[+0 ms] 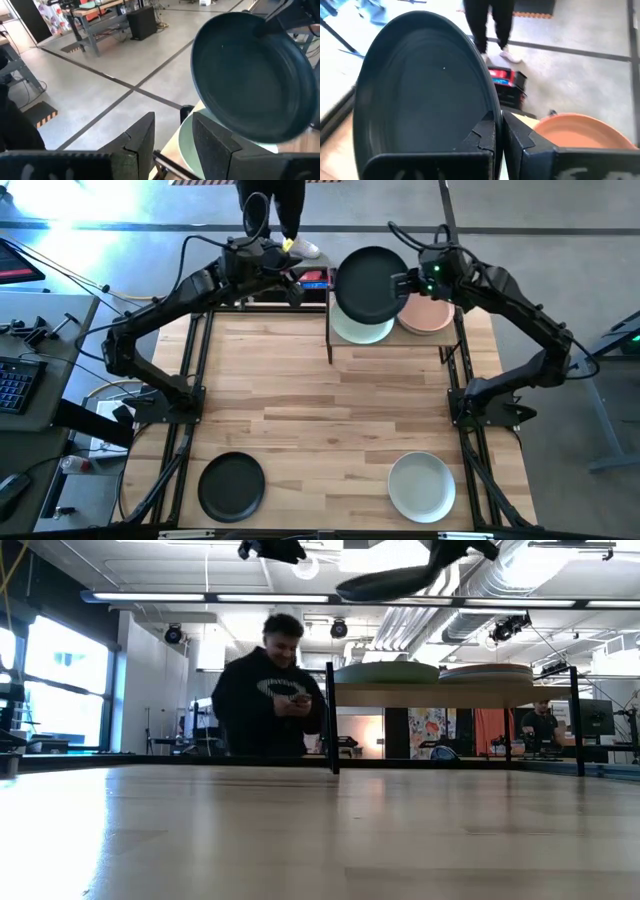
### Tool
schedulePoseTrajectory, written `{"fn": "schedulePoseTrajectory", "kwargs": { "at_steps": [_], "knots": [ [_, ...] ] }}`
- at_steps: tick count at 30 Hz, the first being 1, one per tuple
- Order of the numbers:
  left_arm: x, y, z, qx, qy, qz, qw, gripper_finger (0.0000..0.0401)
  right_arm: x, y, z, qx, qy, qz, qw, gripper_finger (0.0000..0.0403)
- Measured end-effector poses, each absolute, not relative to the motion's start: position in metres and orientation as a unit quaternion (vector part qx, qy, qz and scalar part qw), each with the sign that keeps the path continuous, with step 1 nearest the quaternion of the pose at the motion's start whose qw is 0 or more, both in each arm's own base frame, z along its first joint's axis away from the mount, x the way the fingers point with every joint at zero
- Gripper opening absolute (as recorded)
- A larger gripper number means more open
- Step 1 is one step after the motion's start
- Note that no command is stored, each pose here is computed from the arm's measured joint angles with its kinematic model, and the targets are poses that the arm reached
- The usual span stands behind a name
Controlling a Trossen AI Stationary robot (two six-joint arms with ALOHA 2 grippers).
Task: Place and stack plates onto a shelf
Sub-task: Stack the black plate on the green plate on the shelf
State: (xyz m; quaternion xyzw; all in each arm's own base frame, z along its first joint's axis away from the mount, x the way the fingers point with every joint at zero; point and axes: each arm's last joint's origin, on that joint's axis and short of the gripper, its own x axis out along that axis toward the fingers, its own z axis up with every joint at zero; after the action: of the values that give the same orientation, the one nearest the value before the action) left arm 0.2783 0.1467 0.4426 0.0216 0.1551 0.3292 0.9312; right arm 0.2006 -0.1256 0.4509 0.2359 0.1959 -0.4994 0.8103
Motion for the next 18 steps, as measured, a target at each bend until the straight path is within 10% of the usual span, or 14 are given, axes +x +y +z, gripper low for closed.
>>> {"fn": "schedulePoseTrajectory", "kwargs": {
  "at_steps": [18],
  "knots": [
    [0.264,0.142,0.430,0.032,0.256,0.344,0.903,0.0117,0.192,-0.148,0.392,0.334,0.204,-0.463,0.795,0.0000]
  ]
}}
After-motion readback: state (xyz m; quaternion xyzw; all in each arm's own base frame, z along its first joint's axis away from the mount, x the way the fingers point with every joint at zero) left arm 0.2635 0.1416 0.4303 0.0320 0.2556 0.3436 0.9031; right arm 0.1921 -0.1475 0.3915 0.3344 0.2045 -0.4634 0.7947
